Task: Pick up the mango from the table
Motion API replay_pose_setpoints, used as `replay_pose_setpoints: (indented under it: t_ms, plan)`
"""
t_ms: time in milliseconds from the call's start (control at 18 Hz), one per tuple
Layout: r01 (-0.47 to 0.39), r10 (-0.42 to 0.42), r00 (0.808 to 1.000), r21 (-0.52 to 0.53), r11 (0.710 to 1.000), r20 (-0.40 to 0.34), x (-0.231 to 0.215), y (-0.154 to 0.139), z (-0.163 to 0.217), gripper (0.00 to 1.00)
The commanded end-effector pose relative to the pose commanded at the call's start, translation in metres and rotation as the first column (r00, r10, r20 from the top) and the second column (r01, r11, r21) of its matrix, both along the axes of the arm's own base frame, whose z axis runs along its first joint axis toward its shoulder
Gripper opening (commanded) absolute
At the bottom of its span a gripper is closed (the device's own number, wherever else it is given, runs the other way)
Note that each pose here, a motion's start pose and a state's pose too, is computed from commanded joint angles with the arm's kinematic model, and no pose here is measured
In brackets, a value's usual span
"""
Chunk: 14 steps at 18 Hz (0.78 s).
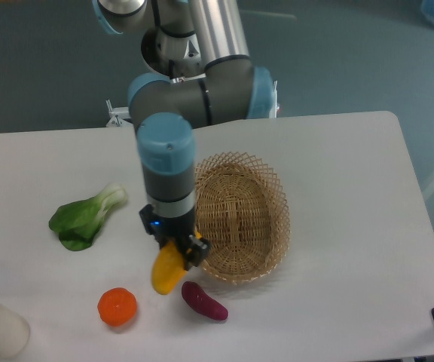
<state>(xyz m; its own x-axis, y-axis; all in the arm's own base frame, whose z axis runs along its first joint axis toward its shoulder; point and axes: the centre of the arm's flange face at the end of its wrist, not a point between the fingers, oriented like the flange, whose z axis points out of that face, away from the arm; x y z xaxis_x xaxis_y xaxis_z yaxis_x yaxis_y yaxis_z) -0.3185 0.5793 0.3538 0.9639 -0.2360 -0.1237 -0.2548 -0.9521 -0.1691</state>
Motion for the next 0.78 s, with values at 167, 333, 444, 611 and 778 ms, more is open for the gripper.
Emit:
replay_pose_setpoints:
  t_ms: [167, 333, 444, 611, 778]
  plan:
    - [0.001, -0.002, 1.000, -0.063, 0.998, -0.025, -0.009, -0.005, -0.003, 0.49]
    - [0.022, -0.030, 0.997, -0.120, 0.993, -0.070, -0.031, -0.011, -0.010, 0.50]
    - [0.034, -0.046, 0.996, -0.144, 0.989, -0.079, -0.045, -0.011, -0.016, 0.52]
    - [0.067, -0.088, 0.990, -0.191, 0.979, -0.106, -0.064, -0.025, -0.016, 0.52]
    - [0.045, -0.065, 0.993, -0.189, 0.981, -0.099, -0.076, -0.036, -0.017, 0.51]
